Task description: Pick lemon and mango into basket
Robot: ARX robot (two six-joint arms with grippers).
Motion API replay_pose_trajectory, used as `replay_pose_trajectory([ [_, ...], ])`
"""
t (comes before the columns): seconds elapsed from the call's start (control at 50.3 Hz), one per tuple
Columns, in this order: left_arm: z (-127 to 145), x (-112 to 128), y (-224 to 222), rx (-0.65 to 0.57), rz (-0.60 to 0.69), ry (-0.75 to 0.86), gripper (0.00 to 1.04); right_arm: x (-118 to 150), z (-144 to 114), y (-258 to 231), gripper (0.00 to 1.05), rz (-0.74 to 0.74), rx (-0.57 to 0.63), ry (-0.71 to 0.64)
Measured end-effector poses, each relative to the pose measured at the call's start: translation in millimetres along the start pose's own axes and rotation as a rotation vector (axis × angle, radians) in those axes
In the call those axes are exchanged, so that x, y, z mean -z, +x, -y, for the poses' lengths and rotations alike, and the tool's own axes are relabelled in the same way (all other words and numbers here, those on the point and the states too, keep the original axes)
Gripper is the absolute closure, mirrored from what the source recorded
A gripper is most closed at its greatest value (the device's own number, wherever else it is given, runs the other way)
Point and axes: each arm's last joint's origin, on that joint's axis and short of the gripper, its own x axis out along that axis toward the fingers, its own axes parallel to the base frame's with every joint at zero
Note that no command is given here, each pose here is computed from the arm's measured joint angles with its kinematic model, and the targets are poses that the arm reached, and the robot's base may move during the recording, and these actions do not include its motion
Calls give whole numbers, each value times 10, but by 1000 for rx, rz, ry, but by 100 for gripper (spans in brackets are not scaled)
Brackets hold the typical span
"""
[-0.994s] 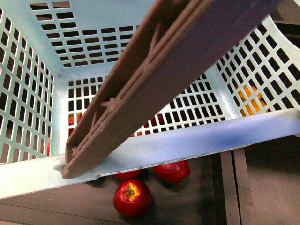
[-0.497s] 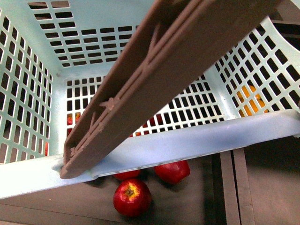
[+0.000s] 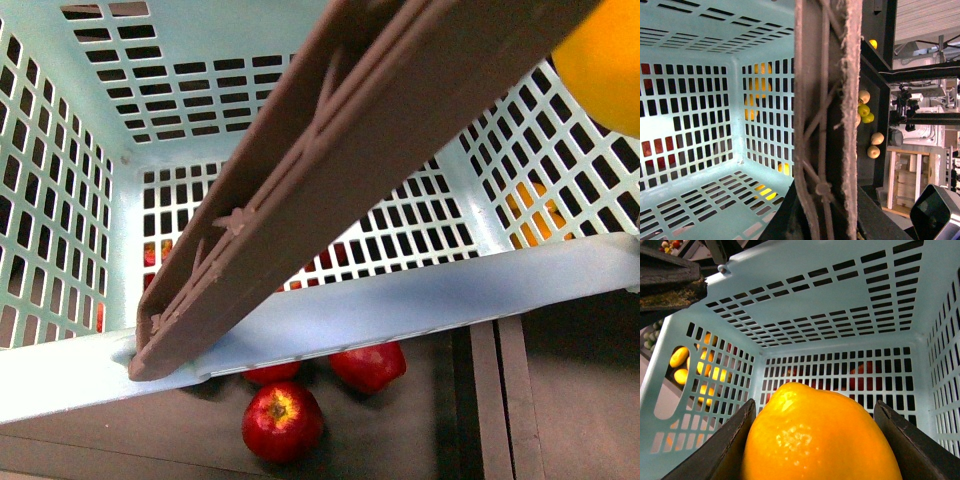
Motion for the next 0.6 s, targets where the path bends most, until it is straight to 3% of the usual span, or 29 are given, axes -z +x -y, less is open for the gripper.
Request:
replay_pose_trajectory([
  [0.119,-1,1,1,0,0,0,98,12,-4,13,42,-7,1,3],
  [0.338,-1,1,1,0,-1,0,98,13,4,14,7,-9,5,24],
  [0.596,-2,1,1,-1,0,0,98,-119,181,-150,9,78,89,112],
])
